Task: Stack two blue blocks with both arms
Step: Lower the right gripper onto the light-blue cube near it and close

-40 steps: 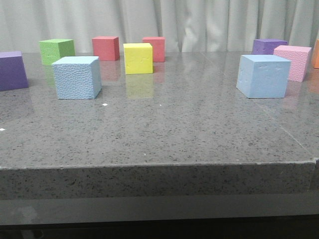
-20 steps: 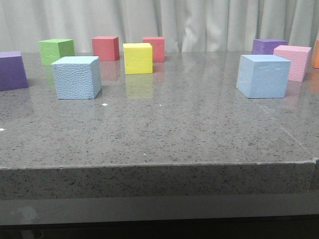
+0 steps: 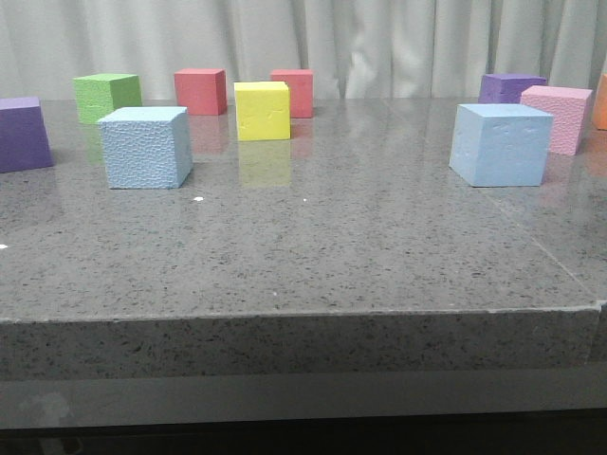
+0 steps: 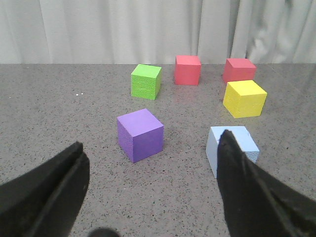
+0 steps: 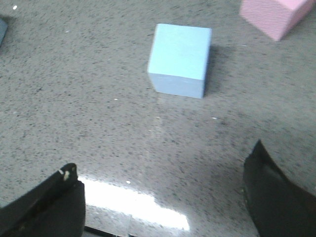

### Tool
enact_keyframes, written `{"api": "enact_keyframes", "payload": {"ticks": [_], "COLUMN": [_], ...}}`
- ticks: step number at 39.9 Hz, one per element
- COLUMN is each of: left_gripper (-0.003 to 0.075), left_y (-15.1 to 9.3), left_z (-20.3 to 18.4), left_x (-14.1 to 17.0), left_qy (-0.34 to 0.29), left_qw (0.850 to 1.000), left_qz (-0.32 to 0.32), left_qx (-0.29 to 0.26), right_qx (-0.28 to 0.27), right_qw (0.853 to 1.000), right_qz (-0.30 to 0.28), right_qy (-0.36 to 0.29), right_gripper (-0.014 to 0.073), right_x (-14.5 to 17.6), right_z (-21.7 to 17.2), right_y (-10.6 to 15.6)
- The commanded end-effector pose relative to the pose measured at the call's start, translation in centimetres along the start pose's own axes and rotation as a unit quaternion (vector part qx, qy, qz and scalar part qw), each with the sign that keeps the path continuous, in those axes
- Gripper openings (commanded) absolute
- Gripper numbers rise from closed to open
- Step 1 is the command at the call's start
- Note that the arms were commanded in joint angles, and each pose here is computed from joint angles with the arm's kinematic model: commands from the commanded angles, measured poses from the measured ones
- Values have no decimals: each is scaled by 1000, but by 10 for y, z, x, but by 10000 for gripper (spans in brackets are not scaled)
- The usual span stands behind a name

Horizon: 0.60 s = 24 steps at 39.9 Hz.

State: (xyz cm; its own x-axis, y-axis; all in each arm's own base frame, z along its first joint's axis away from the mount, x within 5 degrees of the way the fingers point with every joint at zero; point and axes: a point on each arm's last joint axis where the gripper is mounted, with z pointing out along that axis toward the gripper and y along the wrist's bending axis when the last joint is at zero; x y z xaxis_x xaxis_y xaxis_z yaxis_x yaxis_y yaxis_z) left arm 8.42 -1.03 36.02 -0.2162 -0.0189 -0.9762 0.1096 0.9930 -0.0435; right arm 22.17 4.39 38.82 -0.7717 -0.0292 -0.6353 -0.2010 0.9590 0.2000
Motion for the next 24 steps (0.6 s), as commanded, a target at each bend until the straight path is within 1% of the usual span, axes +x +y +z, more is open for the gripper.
{"api": "enact_keyframes", "payload": {"ticks": [1, 7, 11, 18, 24], "left_gripper": [530, 529, 530, 530, 530], "left_y": [0, 0, 0, 0, 0], "left_z": [-1, -1, -1, -1, -1], "left_x": [-15, -15, -15, -15, -15], "left_qy": [-43, -43, -43, -43, -43], "left_qw": [999, 999, 999, 999, 999], "left_qz": [-5, -5, -5, -5, -5], "left_qx": [-2, -2, -2, -2, -2], "right_qx": [2, 58, 85, 96, 96], "right_qw": [1000, 998, 996, 995, 995], "right_qz": [-2, 6, 18, 31, 38], "right_qy": [-21, -2, 3, 9, 15], "right_gripper": [647, 647, 647, 647, 647], "right_x": [-22, -42, -53, -69, -74], "right_z": [3, 26, 42, 75, 103], "right_y": [9, 17, 19, 17, 15]}}
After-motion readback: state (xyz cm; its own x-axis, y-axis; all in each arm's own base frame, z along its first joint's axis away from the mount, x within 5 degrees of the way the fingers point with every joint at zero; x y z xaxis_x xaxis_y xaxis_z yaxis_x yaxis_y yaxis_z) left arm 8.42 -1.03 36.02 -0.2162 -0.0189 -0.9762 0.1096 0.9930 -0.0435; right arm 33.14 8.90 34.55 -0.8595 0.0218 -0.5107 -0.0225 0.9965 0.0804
